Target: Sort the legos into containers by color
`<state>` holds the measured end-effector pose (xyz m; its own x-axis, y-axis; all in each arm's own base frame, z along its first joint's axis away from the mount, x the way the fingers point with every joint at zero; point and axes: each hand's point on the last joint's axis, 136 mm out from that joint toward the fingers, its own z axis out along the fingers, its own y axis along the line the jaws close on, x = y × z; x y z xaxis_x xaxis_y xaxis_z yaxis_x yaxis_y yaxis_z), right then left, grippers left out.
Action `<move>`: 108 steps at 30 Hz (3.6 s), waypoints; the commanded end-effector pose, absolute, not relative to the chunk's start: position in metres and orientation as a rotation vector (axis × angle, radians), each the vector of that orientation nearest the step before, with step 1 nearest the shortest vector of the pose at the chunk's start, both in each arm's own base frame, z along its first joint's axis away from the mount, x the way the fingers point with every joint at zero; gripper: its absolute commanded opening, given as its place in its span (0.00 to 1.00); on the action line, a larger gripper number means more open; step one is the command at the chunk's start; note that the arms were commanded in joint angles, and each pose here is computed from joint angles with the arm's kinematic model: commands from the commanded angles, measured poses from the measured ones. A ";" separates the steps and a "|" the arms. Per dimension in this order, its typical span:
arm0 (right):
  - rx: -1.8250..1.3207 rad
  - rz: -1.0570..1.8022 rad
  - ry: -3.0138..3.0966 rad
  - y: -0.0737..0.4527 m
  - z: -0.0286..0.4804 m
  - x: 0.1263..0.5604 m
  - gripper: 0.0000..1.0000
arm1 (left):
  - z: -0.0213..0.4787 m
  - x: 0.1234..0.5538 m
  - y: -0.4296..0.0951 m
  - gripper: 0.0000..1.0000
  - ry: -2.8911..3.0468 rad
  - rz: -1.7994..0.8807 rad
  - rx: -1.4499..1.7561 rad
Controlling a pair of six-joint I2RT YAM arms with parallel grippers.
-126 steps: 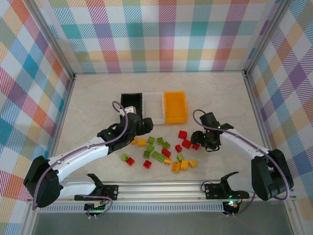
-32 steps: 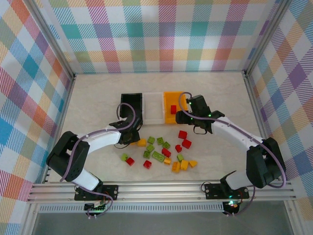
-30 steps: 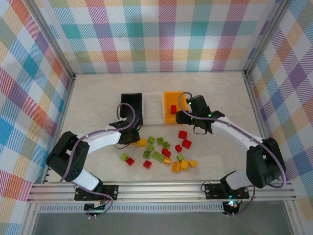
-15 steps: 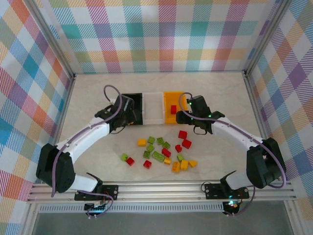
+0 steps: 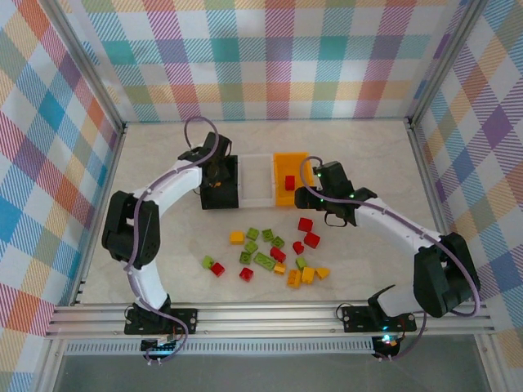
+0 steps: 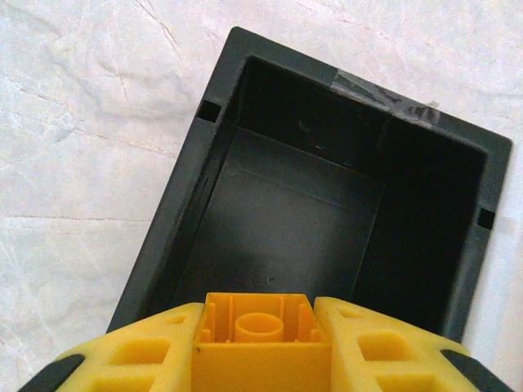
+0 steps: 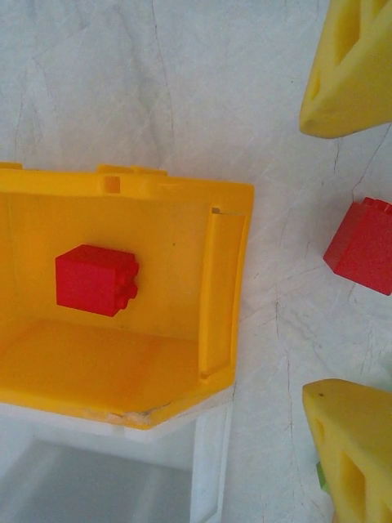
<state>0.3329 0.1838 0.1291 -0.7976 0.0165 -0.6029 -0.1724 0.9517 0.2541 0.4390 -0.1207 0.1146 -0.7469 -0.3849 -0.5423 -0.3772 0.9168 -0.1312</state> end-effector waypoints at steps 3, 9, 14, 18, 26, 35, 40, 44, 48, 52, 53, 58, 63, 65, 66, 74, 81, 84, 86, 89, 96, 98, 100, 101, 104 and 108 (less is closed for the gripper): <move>-0.136 0.465 2.447 0.192 0.139 0.328 0.82 | 0.120 0.440 -0.118 0.61 2.492 -0.007 -0.550; -0.252 0.561 2.465 0.213 0.139 0.314 0.81 | 0.147 0.436 -0.125 0.80 2.448 -0.099 -0.538; -0.422 0.595 2.508 0.251 0.129 0.289 0.81 | 0.189 0.416 -0.140 0.98 2.372 -0.252 -0.491; -0.577 0.616 2.551 0.286 0.107 0.268 0.79 | 0.202 0.383 -0.148 1.00 2.355 -0.361 -0.456; -0.763 0.449 2.608 0.316 0.065 0.260 0.74 | 0.175 0.313 -0.128 1.00 2.357 -0.416 -0.480; -0.851 0.331 2.648 0.321 0.037 0.261 0.67 | 0.159 0.279 -0.104 1.00 2.336 -0.393 -0.536; -0.851 0.299 2.663 0.322 0.027 0.264 0.59 | 0.155 0.281 -0.105 1.00 2.349 -0.385 -0.537; -0.853 0.301 2.659 0.322 0.027 0.264 0.47 | 0.152 0.282 -0.105 1.00 2.353 -0.378 -0.546; -0.847 0.325 2.626 0.322 0.034 0.264 0.35 | 0.152 0.282 -0.105 1.00 2.352 -0.378 -0.547; -0.824 0.350 2.545 0.323 0.063 0.270 0.33 | 0.154 0.282 -0.103 1.00 2.344 -0.372 -0.552; -0.818 0.356 2.519 0.323 0.074 0.273 0.33 | 0.155 0.282 -0.103 1.00 2.343 -0.375 -0.549; -0.775 0.408 2.409 0.331 0.132 0.298 0.34 | 0.153 0.278 -0.102 1.00 2.349 -0.371 -0.548; -0.696 0.386 2.391 0.337 0.148 0.341 0.34 | 0.152 0.276 -0.101 1.00 2.352 -0.376 -0.552; -0.680 0.371 2.396 0.343 0.148 0.357 0.34 | 0.153 0.275 -0.101 1.00 2.352 -0.376 -0.554; -0.668 0.347 2.405 0.343 0.144 0.366 0.34 | 0.153 0.274 -0.100 1.00 2.354 -0.371 -0.553; -0.572 0.291 2.438 0.343 0.124 0.420 0.37 | 0.153 0.272 -0.099 1.00 2.363 -0.373 -0.548; -0.568 0.289 2.443 0.349 0.126 0.431 0.63 | 0.153 0.271 -0.100 1.00 2.369 -0.376 -0.533; -0.562 0.313 2.411 0.349 0.145 0.429 0.69 | 0.157 0.272 -0.101 1.00 2.362 -0.376 -0.523; -0.554 0.325 2.393 0.345 0.157 0.425 0.73 | 0.159 0.273 -0.103 1.00 2.360 -0.393 -0.516; -0.525 0.359 2.381 0.335 0.171 0.410 0.77 | 0.160 0.275 -0.109 1.00 2.359 -0.426 -0.500; -0.438 0.394 2.438 0.284 0.159 0.347 0.79 | 0.145 0.281 -0.120 1.00 2.398 -0.460 -0.499; -0.411 0.375 2.465 0.266 0.148 0.329 0.80 | 0.140 0.282 -0.122 1.00 2.410 -0.461 -0.497; -0.382 0.337 2.518 0.245 0.130 0.309 0.80 | 0.133 0.282 -0.122 1.00 2.429 -0.451 -0.500; -0.359 0.322 2.543 0.237 0.122 0.301 0.81 | 0.130 0.281 -0.122 1.00 2.435 -0.450 -0.501; -0.268 0.283 2.617 0.213 0.093 0.286 0.82 | 0.122 0.281 -0.124 1.00 2.451 -0.452 -0.509; -0.172 0.290 2.665 0.200 0.067 0.291 0.82 | 0.117 0.282 -0.126 1.00 2.463 -0.460 -0.511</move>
